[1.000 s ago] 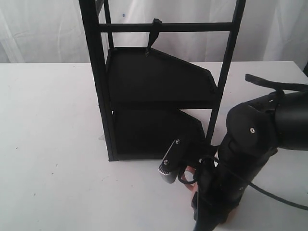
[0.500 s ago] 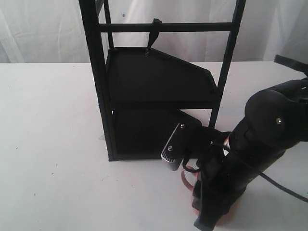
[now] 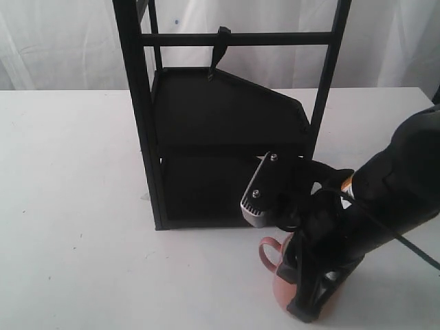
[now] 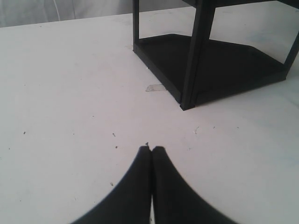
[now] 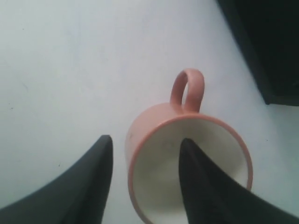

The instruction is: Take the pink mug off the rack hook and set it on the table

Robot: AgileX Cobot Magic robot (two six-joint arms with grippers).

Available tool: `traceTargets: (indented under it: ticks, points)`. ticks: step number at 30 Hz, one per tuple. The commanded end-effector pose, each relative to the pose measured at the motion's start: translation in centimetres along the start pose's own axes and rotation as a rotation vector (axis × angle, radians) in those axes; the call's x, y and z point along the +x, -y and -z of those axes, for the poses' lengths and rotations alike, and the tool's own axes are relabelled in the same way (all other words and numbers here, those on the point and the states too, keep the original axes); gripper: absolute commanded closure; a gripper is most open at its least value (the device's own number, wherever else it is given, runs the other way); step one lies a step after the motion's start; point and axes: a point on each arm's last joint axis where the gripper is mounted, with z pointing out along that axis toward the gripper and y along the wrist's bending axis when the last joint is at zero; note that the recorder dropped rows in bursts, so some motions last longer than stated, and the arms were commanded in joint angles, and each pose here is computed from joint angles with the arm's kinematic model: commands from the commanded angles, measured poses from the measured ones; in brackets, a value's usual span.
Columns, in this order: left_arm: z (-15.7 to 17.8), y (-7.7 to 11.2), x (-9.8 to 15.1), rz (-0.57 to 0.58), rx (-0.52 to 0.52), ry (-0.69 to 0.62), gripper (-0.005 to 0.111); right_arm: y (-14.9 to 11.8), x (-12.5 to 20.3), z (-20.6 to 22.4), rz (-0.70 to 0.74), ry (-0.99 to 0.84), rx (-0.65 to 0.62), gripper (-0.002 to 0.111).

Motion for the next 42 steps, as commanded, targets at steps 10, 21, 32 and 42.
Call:
traceTargets:
  ticks: [10,21,32,42]
  points:
    - [0.0,0.0,0.1,0.009,-0.002,0.003,0.107,-1.1,1.7,5.4,0.024,0.32,0.164,0.066]
    - [0.0,0.0,0.1,0.009,-0.002,0.003,0.107,-4.4,6.9,9.0,-0.074,0.569,0.148,0.108]
    - [0.0,0.0,0.1,0.009,-0.002,0.003,0.107,-6.7,8.2,12.9,-0.255,0.897,-0.008,0.108]
    - [0.0,0.0,0.1,0.009,-0.002,0.003,0.107,-6.8,8.3,13.1,-0.257,0.907,-0.012,0.108]
